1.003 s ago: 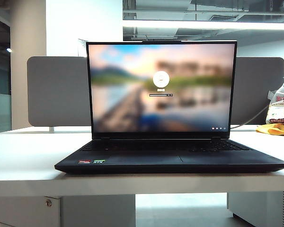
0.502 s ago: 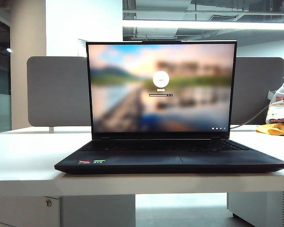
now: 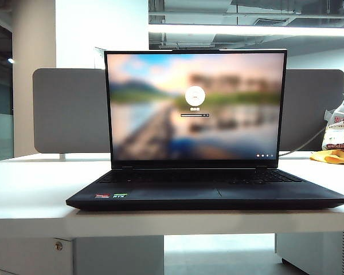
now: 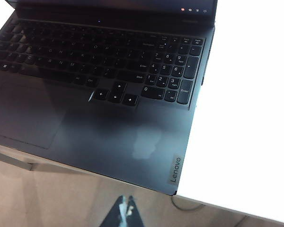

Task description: Open the lid of the laptop and use the keypad to enter the password "123".

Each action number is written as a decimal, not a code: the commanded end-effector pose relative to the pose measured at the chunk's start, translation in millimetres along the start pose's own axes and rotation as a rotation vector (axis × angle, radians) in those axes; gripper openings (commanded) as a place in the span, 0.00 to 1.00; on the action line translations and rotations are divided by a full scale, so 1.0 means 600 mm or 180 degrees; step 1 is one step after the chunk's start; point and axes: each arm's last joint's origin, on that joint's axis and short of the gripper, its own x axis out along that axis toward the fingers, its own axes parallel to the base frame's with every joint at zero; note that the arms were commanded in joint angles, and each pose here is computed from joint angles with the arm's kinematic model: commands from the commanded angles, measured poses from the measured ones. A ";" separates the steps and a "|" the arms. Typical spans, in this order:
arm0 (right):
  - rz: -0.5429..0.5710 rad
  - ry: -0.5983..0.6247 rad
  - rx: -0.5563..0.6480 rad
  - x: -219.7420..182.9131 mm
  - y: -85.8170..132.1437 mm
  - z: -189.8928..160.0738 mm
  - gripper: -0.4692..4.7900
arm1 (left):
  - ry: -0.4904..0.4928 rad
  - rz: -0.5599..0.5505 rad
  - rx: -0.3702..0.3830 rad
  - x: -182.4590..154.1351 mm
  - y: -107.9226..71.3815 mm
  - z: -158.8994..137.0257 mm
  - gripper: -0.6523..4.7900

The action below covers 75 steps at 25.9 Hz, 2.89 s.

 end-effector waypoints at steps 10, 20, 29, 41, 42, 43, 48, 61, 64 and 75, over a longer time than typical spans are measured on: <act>0.0012 -0.0058 0.0001 -0.002 0.001 0.004 0.09 | 0.0004 -0.0019 0.0010 0.000 0.000 0.000 0.11; -0.0079 -0.0219 -0.0351 -0.010 0.004 0.008 0.09 | 0.0016 -0.0022 0.0010 0.000 0.000 -0.001 0.11; -0.0614 -0.1769 -0.0115 -0.043 -0.027 -0.020 0.09 | 0.0017 -0.0022 0.0011 0.000 0.000 -0.001 0.11; -0.1022 -0.2463 0.0077 -0.024 -0.070 -0.118 0.09 | 0.0016 -0.0022 0.0011 0.000 0.000 -0.001 0.11; -0.1051 -0.2476 0.0115 -0.023 -0.073 -0.122 0.09 | 0.0017 -0.0022 0.0011 0.000 0.000 -0.001 0.11; -0.1076 -0.2497 0.0165 -0.023 -0.076 -0.126 0.09 | 0.0017 -0.0023 0.0010 0.000 0.000 -0.001 0.11; -0.1133 -0.2561 0.0177 -0.020 -0.080 -0.143 0.09 | 0.0017 -0.0022 0.0011 0.000 0.000 -0.001 0.11; -0.1236 -0.2152 0.0162 -0.009 -0.082 -0.177 0.09 | 0.0017 -0.0023 0.0010 0.000 0.000 -0.001 0.11; -0.1283 -0.1946 0.0071 -0.004 -0.084 -0.185 0.09 | 0.0017 -0.0022 0.0011 0.000 0.000 -0.001 0.11; -0.1301 -0.1758 -0.0235 0.000 -0.083 -0.190 0.09 | 0.0017 -0.0022 0.0011 0.000 0.000 -0.001 0.11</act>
